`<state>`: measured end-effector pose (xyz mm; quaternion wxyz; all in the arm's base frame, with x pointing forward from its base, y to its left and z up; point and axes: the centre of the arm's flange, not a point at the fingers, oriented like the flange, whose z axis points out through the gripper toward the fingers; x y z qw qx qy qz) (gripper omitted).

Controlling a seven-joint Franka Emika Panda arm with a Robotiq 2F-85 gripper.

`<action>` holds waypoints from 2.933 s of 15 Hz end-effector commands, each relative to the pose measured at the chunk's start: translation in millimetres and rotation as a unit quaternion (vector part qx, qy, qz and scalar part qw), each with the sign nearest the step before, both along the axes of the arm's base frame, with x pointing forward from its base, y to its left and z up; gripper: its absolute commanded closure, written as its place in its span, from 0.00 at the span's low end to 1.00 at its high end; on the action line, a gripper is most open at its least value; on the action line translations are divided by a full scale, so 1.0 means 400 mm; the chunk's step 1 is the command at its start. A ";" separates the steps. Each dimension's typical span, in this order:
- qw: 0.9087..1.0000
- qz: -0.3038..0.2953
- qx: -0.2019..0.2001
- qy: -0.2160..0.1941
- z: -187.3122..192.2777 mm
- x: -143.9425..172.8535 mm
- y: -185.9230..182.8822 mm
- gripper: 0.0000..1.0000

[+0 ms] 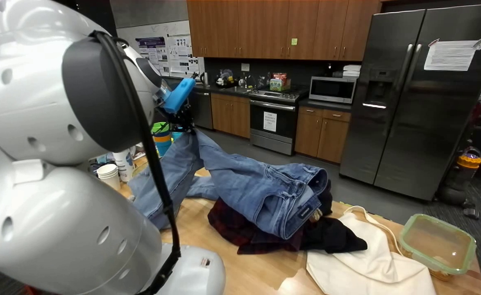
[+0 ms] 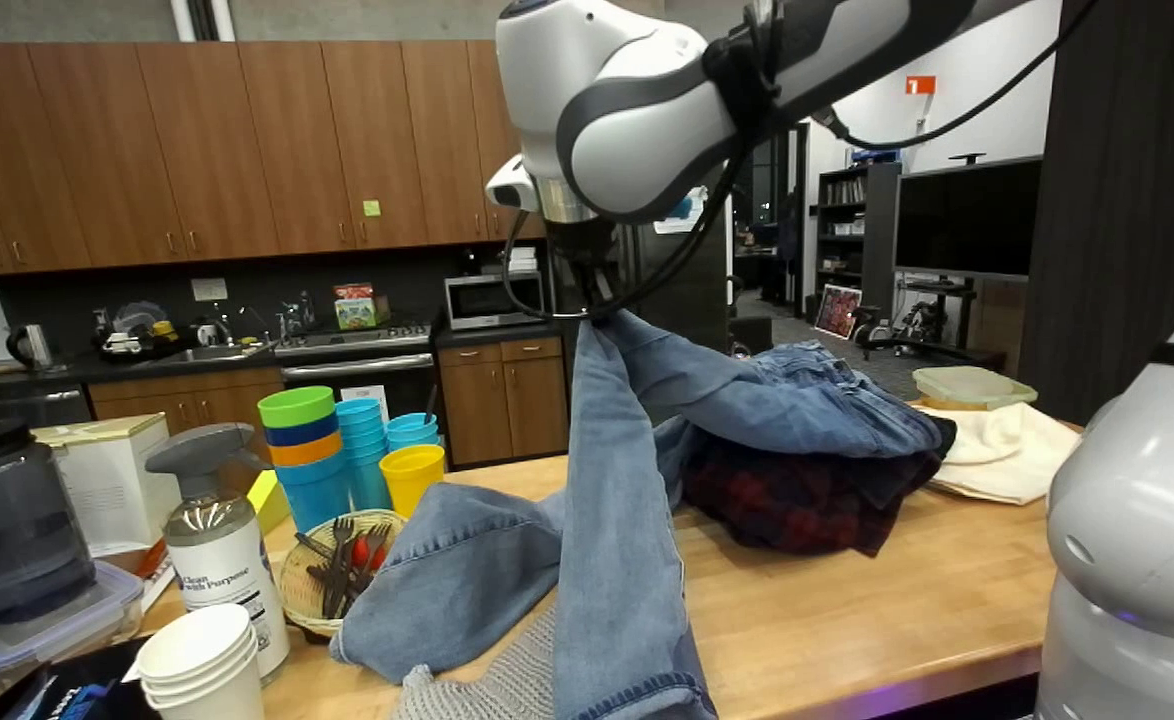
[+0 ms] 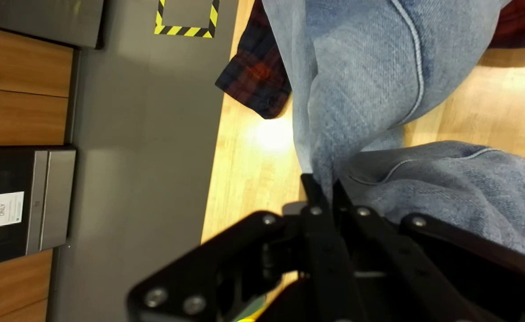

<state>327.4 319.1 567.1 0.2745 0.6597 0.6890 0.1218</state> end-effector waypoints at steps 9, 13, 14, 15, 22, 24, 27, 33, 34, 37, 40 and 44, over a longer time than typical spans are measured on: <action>1.000 0.012 0.018 -0.013 0.067 0.040 0.069 0.99; 1.000 -0.002 0.023 -0.011 0.069 0.051 0.032 0.68; 1.000 -0.005 0.023 -0.010 0.068 0.054 0.024 0.64; 1.000 -0.008 0.023 -0.010 0.067 0.057 0.016 0.59; 1.000 0.000 0.003 -0.001 0.025 0.020 -0.007 0.11; 1.000 0.017 -0.016 0.010 -0.001 -0.025 -0.004 0.01; 0.998 0.034 -0.045 0.036 -0.050 -0.105 -0.014 0.00; 0.993 0.012 -0.069 0.097 -0.115 -0.240 -0.061 0.00; 0.991 0.004 -0.073 0.111 -0.126 -0.257 -0.066 0.00; 0.983 -0.014 -0.087 0.162 -0.189 -0.303 -0.074 0.00; 0.975 -0.009 -0.090 0.205 -0.269 -0.338 -0.069 0.00; 0.974 0.018 -0.081 0.209 -0.358 -0.381 -0.052 0.00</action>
